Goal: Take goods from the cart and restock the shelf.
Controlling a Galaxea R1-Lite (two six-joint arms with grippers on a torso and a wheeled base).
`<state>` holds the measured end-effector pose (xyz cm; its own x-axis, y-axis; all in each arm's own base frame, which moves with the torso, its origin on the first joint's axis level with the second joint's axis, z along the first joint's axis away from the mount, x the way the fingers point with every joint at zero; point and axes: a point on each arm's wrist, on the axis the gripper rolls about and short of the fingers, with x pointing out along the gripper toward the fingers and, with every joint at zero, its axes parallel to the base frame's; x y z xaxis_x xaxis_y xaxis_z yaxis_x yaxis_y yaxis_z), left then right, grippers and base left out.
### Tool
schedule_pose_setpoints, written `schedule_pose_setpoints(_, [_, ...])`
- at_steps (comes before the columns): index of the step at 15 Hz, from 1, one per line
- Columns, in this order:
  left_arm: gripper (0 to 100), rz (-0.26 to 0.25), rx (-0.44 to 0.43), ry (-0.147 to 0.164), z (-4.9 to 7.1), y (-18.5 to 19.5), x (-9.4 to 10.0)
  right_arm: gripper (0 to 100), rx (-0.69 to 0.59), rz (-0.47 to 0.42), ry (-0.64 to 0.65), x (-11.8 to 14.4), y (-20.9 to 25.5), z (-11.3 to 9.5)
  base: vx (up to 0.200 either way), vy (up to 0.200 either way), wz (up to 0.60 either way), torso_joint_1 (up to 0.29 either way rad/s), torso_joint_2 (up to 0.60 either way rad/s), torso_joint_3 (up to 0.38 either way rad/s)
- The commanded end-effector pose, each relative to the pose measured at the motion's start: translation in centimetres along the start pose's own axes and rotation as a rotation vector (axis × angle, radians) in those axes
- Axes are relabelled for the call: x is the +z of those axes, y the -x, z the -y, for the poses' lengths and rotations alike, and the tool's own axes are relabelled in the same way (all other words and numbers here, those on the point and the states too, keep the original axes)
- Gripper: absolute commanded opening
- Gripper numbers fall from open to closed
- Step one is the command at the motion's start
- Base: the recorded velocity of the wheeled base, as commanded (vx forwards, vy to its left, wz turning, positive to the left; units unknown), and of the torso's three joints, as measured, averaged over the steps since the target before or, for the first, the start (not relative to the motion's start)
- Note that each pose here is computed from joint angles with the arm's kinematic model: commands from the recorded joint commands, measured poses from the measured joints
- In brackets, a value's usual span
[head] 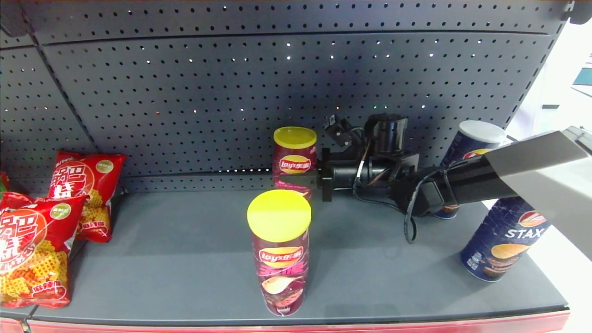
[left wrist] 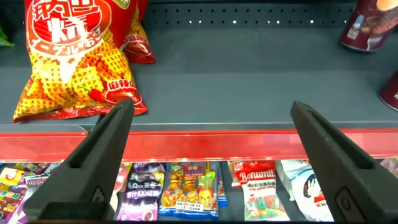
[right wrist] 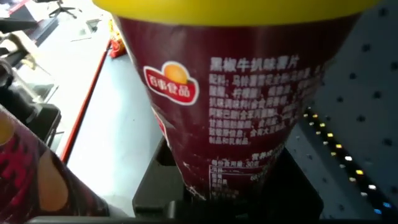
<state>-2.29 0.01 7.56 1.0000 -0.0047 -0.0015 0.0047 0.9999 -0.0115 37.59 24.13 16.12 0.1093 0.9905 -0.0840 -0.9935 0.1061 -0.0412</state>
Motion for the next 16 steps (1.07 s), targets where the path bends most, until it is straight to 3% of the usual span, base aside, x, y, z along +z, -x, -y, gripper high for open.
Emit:
schedule_pose_setpoints(1, [100, 0.000, 0.000, 0.001, 0.0, 0.0, 0.0, 0, -0.001, -0.005, -0.004, -0.4, 0.1, 0.2, 0.000, 0.000, 0.00, 0.000, 0.00, 0.000])
schedule_pose_setpoints(16, [100, 0.001, 0.000, 0.001, 0.0, 0.0, 0.0, 0, 0.038, -0.012, -0.010, -0.9, -1.6, -0.7, 0.000, 0.000, 0.00, 0.000, 0.00, 0.000])
